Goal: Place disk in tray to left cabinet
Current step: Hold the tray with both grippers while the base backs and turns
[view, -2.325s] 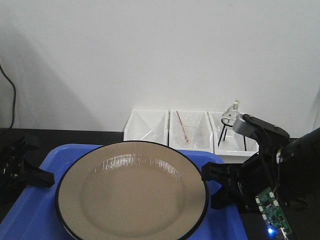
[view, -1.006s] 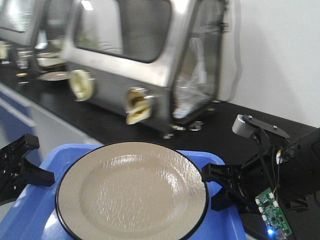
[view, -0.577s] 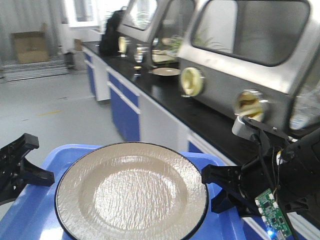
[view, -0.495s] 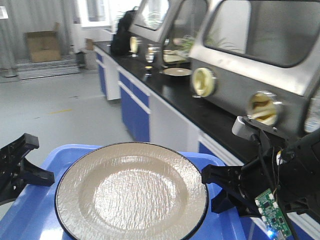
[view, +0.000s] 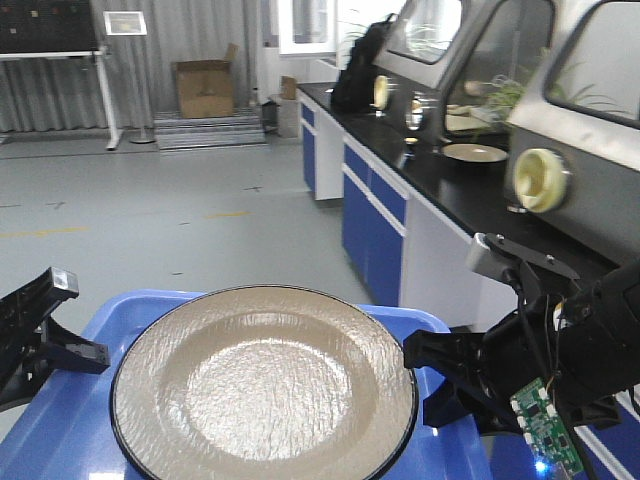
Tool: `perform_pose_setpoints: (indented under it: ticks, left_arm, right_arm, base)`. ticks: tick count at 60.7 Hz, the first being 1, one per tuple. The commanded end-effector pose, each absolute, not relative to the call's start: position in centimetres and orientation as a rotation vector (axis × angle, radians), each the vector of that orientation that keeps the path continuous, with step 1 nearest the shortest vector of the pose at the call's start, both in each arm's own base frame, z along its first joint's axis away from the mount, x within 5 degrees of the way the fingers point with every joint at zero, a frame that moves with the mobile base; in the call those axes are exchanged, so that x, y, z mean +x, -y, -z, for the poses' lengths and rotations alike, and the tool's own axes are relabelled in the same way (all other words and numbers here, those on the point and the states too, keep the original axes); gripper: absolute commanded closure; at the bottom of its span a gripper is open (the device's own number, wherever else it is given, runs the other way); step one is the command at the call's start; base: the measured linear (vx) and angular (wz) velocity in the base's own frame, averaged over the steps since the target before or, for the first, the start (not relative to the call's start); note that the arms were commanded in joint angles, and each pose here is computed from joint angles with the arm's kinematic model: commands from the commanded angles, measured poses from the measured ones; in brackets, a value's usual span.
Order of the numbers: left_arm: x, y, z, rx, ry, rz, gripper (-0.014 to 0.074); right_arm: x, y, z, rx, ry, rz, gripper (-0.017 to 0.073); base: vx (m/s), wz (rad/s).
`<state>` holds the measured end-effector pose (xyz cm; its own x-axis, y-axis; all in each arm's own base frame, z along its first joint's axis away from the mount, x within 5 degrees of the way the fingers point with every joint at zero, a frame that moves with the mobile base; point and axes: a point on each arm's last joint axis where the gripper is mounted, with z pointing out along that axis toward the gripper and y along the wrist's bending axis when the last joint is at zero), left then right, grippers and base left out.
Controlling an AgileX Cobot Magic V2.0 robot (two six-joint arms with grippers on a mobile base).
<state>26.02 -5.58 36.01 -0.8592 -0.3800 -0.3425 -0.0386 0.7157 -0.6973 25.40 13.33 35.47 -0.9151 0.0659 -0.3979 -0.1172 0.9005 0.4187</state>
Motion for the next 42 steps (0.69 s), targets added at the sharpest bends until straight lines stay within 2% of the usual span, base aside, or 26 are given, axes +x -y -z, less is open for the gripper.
perform_pose_setpoints:
  ticks: [1,23,42]
  left_arm:
    - [24.37,8.05,-39.52,-0.324,-2.324,1.381,0.0594]
    - [24.33,8.07,-39.52,-0.321,-2.327,1.384,0.0594]
    - [24.33,8.07,-39.52,-0.321,-2.327,1.384,0.0594]
  right_arm:
    - [24.57,-15.34,-38.74,-0.002,-2.488,-0.938,0.0564]
    - [24.57,-15.34,-38.74,-0.002,-2.488,-0.938,0.0564]
    - [24.57,-15.34,-38.74,-0.002,-2.488,-0.938,0.0564]
  base:
    - [0.13,0.37]
    - [0.18,0.33]
    - [0.29,0.24]
